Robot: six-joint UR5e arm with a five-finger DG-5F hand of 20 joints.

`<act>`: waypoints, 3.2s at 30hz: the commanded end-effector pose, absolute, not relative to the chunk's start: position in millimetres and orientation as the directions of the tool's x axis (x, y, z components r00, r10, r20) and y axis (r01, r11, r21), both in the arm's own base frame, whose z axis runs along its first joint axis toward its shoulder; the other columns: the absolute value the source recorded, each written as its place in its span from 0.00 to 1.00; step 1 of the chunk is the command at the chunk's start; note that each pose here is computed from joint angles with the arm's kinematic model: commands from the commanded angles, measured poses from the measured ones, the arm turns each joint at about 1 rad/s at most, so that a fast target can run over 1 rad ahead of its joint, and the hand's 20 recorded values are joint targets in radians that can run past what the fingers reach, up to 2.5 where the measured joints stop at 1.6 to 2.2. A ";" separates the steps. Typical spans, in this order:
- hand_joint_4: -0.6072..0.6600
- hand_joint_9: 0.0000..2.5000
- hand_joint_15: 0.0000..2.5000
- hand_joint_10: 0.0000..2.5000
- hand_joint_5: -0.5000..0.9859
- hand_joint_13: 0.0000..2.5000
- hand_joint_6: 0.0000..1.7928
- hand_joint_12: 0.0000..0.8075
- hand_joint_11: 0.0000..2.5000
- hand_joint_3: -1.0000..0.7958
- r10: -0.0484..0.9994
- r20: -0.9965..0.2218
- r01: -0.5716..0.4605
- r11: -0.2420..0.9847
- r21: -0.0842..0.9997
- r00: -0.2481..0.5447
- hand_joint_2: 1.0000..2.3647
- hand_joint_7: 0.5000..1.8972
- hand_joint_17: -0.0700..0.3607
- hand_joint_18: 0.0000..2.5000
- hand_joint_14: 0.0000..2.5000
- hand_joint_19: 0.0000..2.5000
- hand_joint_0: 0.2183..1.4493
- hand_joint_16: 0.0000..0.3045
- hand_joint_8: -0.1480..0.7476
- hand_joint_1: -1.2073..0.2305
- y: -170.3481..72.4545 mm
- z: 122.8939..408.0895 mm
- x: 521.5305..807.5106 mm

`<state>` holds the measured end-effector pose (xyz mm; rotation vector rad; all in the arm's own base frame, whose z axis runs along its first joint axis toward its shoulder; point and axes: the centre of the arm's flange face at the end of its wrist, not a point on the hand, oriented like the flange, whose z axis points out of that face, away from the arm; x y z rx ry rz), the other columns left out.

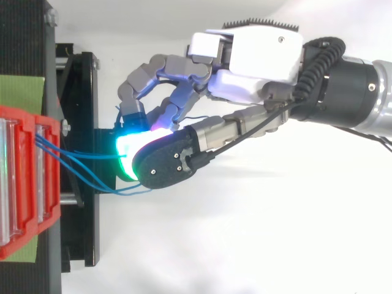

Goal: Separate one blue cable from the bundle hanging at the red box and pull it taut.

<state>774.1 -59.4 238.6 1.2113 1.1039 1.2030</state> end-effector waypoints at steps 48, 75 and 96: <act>0.41 0.42 0.23 0.00 0.21 0.27 0.56 0.42 0.47 0.46 0.997 0.024 -0.062 -0.020 0.998 0.068 0.01 0.53 0.40 0.26 0.01 0.28 0.45 0.15 0.56 0.34 -59.0 238.6 774.1; 0.41 0.42 0.23 0.00 0.21 0.27 0.56 0.42 0.47 0.46 0.997 0.024 -0.062 -0.020 0.998 0.068 0.01 0.52 0.40 0.26 0.01 0.28 0.45 0.15 0.56 0.34 -59.0 238.6 774.1; 0.41 0.42 0.22 0.00 0.21 0.25 0.56 0.40 0.47 0.46 0.997 0.024 -0.062 -0.020 0.998 0.068 0.01 0.53 0.40 0.26 0.01 0.28 0.45 0.15 0.56 0.34 -59.0 238.6 774.1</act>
